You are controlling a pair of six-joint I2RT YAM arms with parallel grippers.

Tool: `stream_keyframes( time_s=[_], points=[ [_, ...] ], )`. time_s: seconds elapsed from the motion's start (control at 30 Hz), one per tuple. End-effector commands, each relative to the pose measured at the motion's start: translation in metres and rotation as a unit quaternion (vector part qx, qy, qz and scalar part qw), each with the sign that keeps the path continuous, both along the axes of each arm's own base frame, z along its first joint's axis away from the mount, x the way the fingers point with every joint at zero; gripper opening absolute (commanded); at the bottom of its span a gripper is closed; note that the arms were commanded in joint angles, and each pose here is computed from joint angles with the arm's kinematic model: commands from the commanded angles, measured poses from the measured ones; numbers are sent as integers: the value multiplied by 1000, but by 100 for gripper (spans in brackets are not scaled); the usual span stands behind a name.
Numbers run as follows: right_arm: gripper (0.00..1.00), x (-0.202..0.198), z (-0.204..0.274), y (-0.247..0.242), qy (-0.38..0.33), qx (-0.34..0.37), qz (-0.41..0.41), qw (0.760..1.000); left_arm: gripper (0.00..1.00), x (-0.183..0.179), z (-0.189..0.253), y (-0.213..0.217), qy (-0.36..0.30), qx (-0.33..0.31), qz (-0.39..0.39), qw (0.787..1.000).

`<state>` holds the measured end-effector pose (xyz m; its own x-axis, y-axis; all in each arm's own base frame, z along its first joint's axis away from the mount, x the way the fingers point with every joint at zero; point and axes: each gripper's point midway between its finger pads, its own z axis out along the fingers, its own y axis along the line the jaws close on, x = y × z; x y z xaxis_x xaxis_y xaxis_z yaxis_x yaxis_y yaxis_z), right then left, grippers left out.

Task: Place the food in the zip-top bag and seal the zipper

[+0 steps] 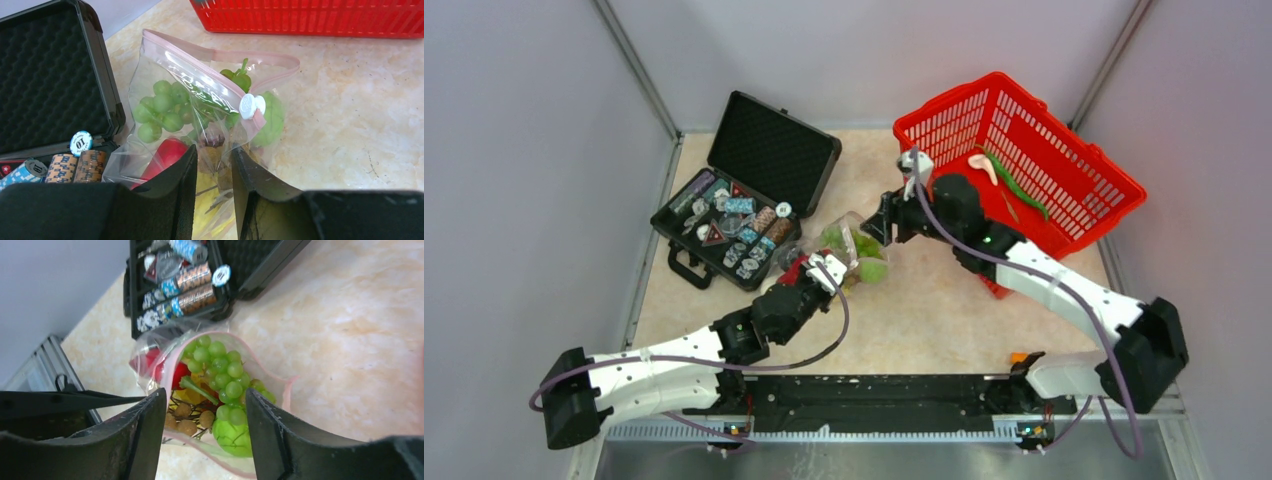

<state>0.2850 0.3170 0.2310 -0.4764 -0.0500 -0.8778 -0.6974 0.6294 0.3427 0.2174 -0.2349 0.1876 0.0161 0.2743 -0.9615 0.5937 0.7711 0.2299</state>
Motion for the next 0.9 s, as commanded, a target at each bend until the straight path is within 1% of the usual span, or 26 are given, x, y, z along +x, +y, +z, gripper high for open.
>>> stream_keyframes(
  time_s=[0.0,0.1,0.2,0.33,0.53,0.6,0.63,0.7,0.77,0.8,0.87],
  points=[
    [60,5,13,-39,26,10,-109,994,33,3,12,1,-9,-29,14,999],
    [57,0,-22,-50,99,-16,-144,985,33,2,13,1,-10,-32,12,999],
    [55,0,-53,-57,148,-45,-176,972,33,1,13,0,-9,-32,6,999],
    [53,9,-83,-65,162,-75,-213,961,33,0,9,-3,-4,-28,1,1000],
    [46,12,-103,-57,178,-87,-202,959,33,-2,6,-4,3,-27,-3,1000],
    [38,13,-105,-54,175,-85,-195,961,33,-2,5,-4,3,-27,-3,1000],
    [36,13,-106,-50,173,-79,-186,964,33,-2,6,-4,3,-28,-4,1000],
    [24,11,-105,-42,174,-63,-165,969,33,-2,5,-4,4,-27,-4,1000],
    [19,11,-104,-37,170,-57,-154,972,33,-2,5,-4,4,-27,-5,1000],
    [13,12,-104,-36,166,-58,-149,973,33,-3,5,-4,5,-27,-5,1000],
    [2,14,-102,-36,154,-69,-139,976,34,-3,8,-3,6,-31,-6,999]
  ],
)
